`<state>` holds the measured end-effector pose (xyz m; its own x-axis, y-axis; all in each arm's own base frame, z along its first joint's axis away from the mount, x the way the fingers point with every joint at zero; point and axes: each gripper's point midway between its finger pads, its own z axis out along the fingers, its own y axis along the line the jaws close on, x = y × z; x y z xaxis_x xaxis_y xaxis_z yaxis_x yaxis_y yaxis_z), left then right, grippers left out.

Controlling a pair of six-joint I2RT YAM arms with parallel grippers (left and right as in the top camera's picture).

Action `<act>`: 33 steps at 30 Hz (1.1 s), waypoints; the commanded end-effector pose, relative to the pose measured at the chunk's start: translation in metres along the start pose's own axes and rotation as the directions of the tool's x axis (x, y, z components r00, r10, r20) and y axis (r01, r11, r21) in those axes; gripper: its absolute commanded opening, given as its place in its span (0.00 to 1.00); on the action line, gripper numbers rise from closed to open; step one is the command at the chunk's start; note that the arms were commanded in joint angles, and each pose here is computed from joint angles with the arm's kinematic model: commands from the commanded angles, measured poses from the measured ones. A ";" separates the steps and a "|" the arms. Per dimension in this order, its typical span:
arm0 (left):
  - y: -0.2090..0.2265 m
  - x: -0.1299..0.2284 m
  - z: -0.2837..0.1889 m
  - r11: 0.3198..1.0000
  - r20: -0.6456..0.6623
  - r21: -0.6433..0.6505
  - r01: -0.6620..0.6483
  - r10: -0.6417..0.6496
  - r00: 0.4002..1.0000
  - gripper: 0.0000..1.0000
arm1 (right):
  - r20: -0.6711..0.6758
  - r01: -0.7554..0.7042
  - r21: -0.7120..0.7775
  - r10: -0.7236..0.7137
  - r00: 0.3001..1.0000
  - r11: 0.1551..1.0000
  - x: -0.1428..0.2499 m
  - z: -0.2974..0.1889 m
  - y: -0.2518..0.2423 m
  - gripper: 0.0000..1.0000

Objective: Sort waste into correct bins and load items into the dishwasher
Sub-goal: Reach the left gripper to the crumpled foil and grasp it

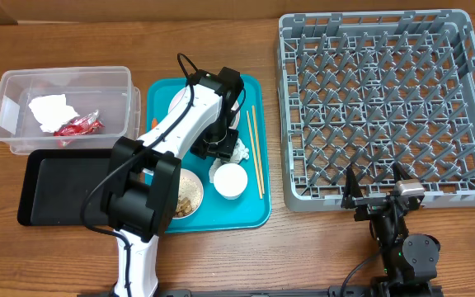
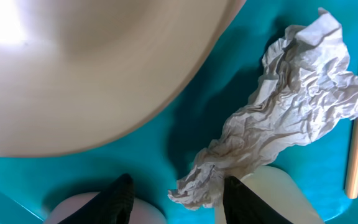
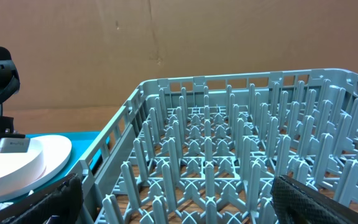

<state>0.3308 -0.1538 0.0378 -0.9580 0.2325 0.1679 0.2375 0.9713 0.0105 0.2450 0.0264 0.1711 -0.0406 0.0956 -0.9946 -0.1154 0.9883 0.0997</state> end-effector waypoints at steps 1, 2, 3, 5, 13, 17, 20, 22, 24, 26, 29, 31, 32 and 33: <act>0.001 0.003 0.004 1.000 -0.020 -0.005 0.003 -0.003 1.000 0.49 | 0.005 0.002 0.005 -0.002 1.000 1.000 0.001 0.000 -0.001 1.00; 0.001 0.003 0.004 1.000 -0.021 -0.006 0.003 -0.003 1.000 0.50 | 0.006 0.002 0.005 -0.002 1.000 1.000 0.001 0.000 -0.001 1.00; 0.001 0.004 0.005 1.000 -0.021 -0.006 0.003 -0.003 1.000 0.50 | 0.006 0.002 0.005 -0.002 1.000 1.000 0.001 0.000 -0.001 1.00; 0.001 0.004 0.007 1.000 -0.021 -0.006 0.003 -0.004 1.000 0.50 | 0.006 0.002 0.005 -0.002 1.000 1.000 0.001 0.000 -0.001 1.00; -0.005 0.013 0.033 0.999 -0.046 0.036 0.009 -0.007 0.999 0.45 | 0.006 0.002 0.005 -0.002 1.000 1.000 0.001 0.000 -0.001 1.00; -0.003 0.013 0.035 1.000 -0.045 0.025 0.008 -0.007 0.999 0.04 | 0.006 0.002 0.005 -0.002 1.000 1.000 0.001 0.000 -0.001 1.00; 0.003 0.009 0.032 1.000 -0.029 -0.006 0.009 -0.009 1.000 0.04 | 0.006 0.002 0.005 -0.002 1.000 1.000 0.001 0.000 -0.001 1.00; 0.004 0.007 0.029 1.000 -0.021 -0.013 0.008 -0.008 1.000 0.04 | 0.005 0.002 0.005 -0.002 1.000 1.000 0.001 0.000 -0.001 1.00; 0.004 0.006 0.024 1.000 -0.020 -0.013 0.008 -0.008 1.000 0.04 | 0.006 0.002 0.005 -0.002 1.000 1.000 0.001 0.000 -0.001 1.00; 0.004 0.005 0.018 1.000 -0.022 -0.014 0.008 -0.008 1.000 0.04 | 0.006 0.002 0.005 -0.002 1.000 1.000 0.001 0.000 -0.001 1.00; 0.003 0.003 0.005 1.000 -0.019 -0.015 0.007 -0.008 1.000 0.04 | 0.006 0.002 0.005 -0.002 1.000 1.000 0.001 0.000 -0.001 1.00; 0.003 0.002 -0.003 1.000 -0.013 -0.017 0.007 -0.008 1.000 0.04 | 0.006 0.002 0.005 -0.002 1.000 1.000 0.001 0.000 -0.001 1.00; 0.004 0.001 -0.007 1.000 -0.009 -0.021 0.007 -0.007 1.000 0.04 | 0.005 0.002 0.005 -0.002 1.000 1.000 0.001 0.000 -0.001 1.00; 0.005 0.000 -0.010 1.000 -0.007 -0.027 0.007 -0.007 1.000 0.04 | 0.006 0.002 0.005 -0.002 1.000 1.000 0.001 0.000 -0.001 1.00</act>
<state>0.3204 -0.1488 0.0361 -0.9506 0.2283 0.2104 0.2376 0.9712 0.0199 0.2450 0.0263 0.1711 -0.0406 0.0956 -0.9946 -0.1151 0.9883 0.0997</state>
